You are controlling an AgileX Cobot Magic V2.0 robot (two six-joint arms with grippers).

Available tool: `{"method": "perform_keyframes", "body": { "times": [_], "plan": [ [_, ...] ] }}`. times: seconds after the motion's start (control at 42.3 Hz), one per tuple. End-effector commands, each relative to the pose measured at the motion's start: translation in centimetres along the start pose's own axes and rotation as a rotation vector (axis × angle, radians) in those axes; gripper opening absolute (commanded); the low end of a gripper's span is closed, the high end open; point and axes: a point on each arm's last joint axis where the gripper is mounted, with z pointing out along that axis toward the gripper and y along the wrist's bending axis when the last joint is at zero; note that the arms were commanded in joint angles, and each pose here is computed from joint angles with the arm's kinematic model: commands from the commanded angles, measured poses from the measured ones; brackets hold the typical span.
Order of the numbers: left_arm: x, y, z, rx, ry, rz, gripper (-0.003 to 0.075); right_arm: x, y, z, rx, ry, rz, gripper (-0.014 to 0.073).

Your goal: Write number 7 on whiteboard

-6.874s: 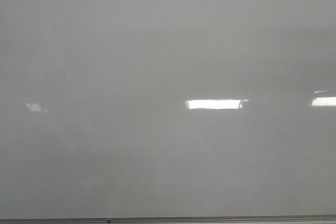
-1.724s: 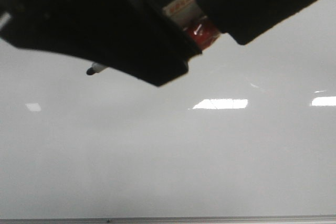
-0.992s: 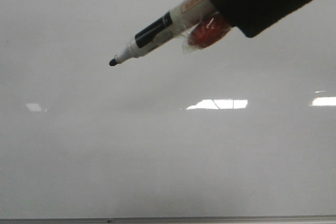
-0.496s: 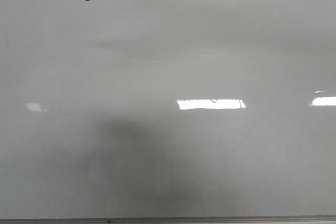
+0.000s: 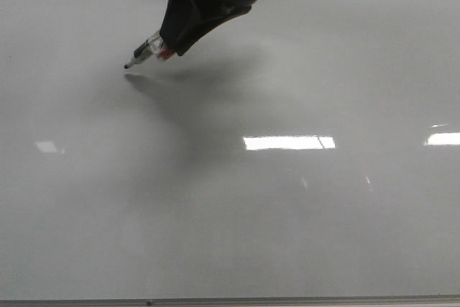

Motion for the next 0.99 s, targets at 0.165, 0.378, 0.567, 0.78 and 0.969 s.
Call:
{"method": "perform_keyframes", "body": {
  "times": [0.165,0.378,0.567,0.78,0.969],
  "plan": [
    [-1.1,0.6,-0.4,-0.042,-0.080,-0.019,-0.0020,-2.0,-0.4,-1.2,0.025,-0.090,0.007,-0.0061],
    [-1.1,0.6,-0.4,-0.042,-0.080,-0.019,-0.0020,-1.9,-1.0,-1.4,0.036,-0.087,0.018,-0.0059],
    [-1.1,0.6,-0.4,-0.042,-0.080,-0.019,-0.0020,-1.0,-3.4,-2.0,0.058,-0.036,0.066,-0.0059],
    [-1.1,0.6,-0.4,-0.042,-0.080,-0.019,-0.0020,0.1,-6.0,-4.0,0.121,-0.007,0.087,-0.0059],
    [-1.1,0.6,-0.4,-0.042,-0.080,-0.019,-0.0020,1.2,-7.6,-6.2,0.180,0.000,0.103,-0.0059]
  ]
}}
